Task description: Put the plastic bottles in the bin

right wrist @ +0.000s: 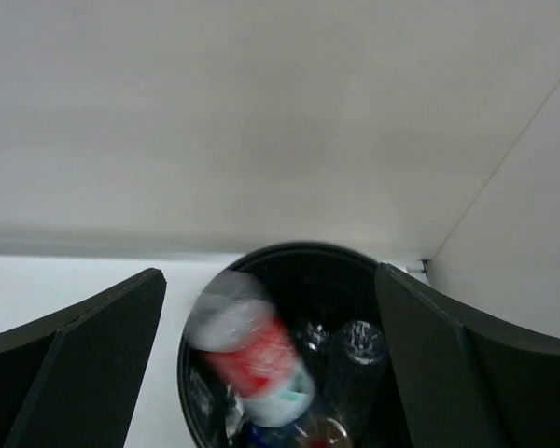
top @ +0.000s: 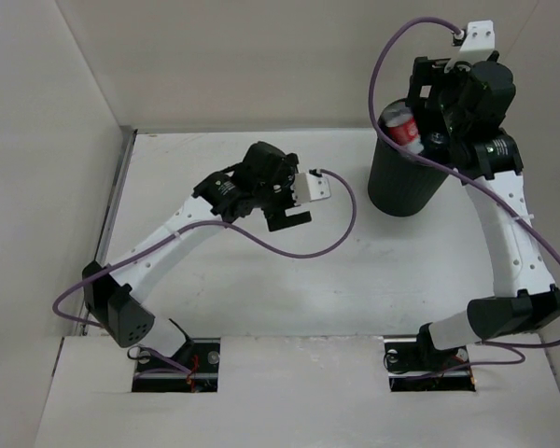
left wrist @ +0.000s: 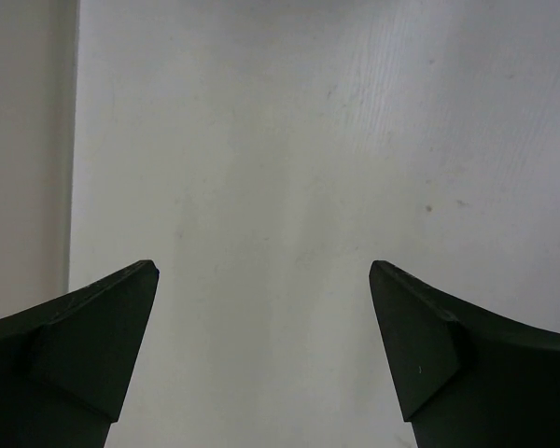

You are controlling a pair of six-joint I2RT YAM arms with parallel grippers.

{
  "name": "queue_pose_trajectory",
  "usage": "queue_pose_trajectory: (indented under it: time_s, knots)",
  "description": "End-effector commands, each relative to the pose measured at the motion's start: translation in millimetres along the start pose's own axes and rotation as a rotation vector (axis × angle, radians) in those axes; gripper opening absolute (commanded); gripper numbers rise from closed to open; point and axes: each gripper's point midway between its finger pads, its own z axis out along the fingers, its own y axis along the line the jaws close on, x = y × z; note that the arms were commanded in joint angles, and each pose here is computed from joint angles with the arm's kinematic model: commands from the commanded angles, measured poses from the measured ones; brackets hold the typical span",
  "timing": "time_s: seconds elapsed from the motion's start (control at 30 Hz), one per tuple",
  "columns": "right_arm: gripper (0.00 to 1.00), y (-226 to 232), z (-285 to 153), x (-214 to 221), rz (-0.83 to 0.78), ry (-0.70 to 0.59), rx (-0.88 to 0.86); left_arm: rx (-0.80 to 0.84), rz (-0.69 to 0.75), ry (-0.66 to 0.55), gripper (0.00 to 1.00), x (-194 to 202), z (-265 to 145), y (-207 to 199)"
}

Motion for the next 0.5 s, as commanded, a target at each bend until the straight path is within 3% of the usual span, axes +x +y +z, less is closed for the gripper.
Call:
queue_pose_trajectory:
  time_s: [0.0, 0.27, 0.47]
  knots:
    - [1.00, -5.6, -24.6, -6.5, -0.037, 0.023, -0.003, -0.218, 0.045, 0.054, 1.00, 23.5, -23.5, 60.1]
    - [1.00, -4.6, -91.2, 17.7, 0.040, 0.181, -0.130, -0.528, -0.052, 0.066, 1.00, 45.4, -97.9, 168.0]
    - [1.00, -1.3, -168.1, 19.6, 0.081, 0.135, -0.218, -0.744, -0.142, 0.103, 1.00, 81.7, -186.8, 210.0]
